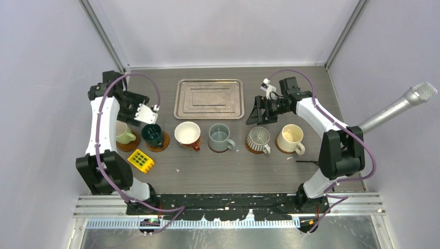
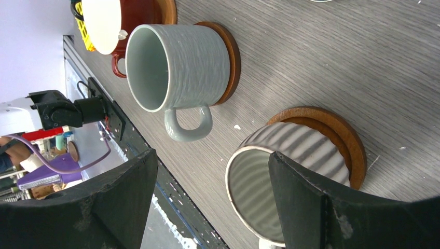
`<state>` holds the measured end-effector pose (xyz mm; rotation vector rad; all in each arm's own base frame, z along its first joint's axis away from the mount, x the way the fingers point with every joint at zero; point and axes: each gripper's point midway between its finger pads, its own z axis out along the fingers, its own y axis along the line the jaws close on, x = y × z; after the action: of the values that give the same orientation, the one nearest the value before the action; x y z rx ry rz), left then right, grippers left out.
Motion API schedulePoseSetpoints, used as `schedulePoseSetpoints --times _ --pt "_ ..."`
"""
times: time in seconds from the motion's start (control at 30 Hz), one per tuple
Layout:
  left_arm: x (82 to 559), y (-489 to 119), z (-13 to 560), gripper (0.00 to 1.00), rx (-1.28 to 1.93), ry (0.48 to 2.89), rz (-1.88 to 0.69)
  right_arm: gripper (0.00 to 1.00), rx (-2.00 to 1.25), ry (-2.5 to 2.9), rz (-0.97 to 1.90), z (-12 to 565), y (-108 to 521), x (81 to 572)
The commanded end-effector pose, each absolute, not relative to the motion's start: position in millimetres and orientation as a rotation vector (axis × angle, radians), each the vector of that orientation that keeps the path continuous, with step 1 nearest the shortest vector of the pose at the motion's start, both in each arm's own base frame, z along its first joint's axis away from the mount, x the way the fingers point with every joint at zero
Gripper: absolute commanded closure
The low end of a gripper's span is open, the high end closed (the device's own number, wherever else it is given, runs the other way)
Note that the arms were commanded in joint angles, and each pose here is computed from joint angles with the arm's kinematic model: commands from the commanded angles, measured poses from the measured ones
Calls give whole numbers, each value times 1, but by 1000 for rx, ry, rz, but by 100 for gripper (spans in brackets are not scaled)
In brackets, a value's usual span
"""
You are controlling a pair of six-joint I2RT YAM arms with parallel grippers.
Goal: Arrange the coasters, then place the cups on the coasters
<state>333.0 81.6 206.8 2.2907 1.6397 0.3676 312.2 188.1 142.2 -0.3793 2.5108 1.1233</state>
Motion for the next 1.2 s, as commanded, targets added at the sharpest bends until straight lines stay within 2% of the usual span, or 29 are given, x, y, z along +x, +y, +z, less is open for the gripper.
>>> schedulePoseSetpoints --times 0.0,0.47,0.93,1.17 --pt "342 58 201 34 2303 1595 234 18 -400 2472 1132 150 190 319" --pt "352 80 157 48 2322 1778 178 18 -388 2500 1136 140 190 320" --pt "359 99 139 48 2353 1816 196 18 -388 2505 1130 138 190 319" --pt "356 99 130 43 2378 1789 166 18 -385 2509 1123 137 189 319"
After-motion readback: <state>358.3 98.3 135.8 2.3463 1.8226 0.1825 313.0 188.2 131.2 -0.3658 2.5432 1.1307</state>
